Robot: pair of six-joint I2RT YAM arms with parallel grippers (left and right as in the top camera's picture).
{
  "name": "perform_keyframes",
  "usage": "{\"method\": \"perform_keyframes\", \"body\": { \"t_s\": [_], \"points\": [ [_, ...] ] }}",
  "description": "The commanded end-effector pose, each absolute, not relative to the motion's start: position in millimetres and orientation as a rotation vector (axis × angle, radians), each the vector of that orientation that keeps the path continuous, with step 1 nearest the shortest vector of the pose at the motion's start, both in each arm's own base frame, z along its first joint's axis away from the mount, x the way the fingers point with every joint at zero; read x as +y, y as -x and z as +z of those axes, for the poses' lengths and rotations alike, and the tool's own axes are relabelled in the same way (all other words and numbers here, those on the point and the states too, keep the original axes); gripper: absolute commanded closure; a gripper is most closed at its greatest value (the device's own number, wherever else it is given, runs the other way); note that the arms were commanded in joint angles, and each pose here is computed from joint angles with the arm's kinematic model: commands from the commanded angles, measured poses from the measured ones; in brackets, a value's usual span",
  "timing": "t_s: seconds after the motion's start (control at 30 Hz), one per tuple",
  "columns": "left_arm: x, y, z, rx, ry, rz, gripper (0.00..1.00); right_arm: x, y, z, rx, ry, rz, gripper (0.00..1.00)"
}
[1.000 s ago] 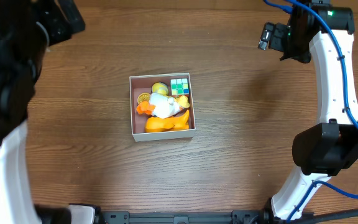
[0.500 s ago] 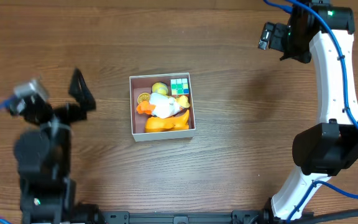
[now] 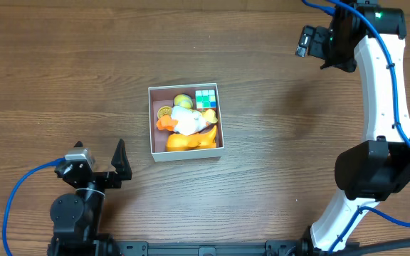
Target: Pack container
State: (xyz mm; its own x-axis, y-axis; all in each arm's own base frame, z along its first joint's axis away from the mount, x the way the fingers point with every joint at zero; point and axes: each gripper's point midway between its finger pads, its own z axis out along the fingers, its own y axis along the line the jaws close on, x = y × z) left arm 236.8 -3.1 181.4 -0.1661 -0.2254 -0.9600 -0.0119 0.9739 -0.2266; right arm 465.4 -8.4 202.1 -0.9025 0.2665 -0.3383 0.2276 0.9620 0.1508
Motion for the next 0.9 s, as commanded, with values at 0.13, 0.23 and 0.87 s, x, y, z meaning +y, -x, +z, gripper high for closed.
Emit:
{"method": "perform_keyframes", "body": {
  "t_s": [0.13, 0.23, 0.87],
  "points": [
    [-5, -236, 146, 1.766, 0.106, -0.149, 0.0, -8, -469, 213, 2.719, -0.362, 0.165, 0.0],
    [-5, -236, 145, 1.77, 0.051, -0.103, 0.0, -8, -469, 213, 2.719, -0.362, 0.165, 0.0],
    [-5, -236, 146, 1.768, 0.012, -0.067, 0.0, -8, -469, 213, 2.719, -0.362, 0.165, 0.0]
  ]
}}
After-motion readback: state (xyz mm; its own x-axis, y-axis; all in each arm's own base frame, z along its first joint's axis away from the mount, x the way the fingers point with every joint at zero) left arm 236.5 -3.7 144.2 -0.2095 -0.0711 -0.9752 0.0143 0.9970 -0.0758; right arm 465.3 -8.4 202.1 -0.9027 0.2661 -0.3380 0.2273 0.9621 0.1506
